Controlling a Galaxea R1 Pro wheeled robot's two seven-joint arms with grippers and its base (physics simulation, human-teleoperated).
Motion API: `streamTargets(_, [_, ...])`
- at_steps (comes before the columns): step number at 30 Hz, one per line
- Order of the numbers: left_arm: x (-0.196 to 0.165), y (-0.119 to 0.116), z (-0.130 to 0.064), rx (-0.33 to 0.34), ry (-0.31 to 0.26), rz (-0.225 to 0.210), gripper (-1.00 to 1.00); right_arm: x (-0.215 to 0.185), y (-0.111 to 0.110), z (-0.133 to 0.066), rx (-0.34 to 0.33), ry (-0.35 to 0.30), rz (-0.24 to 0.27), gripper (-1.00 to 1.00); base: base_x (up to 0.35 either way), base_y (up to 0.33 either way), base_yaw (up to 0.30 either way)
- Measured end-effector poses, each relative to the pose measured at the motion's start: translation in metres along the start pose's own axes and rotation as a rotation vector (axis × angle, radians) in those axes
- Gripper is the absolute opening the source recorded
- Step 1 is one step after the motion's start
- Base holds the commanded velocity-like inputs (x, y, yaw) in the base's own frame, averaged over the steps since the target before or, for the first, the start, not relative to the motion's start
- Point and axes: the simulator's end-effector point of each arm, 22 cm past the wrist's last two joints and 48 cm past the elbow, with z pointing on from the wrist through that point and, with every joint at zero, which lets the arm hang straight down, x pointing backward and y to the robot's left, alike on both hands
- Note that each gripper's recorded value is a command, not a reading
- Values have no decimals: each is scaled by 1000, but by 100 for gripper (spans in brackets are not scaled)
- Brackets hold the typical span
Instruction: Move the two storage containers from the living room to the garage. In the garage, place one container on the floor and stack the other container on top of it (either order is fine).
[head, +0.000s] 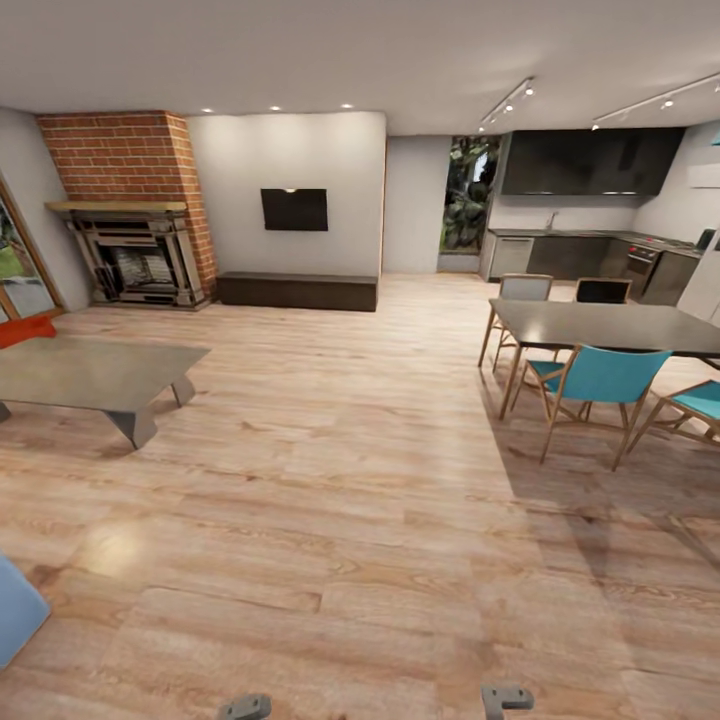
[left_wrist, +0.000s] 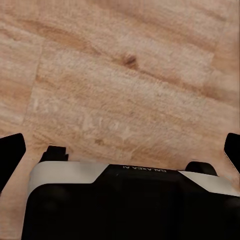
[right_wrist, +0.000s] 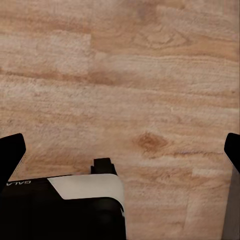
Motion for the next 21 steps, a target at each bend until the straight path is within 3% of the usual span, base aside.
streamTargets(21, [0, 0, 0, 0, 0, -1, 100, 0, 0, 0, 0, 1, 0, 100, 333, 0, 0])
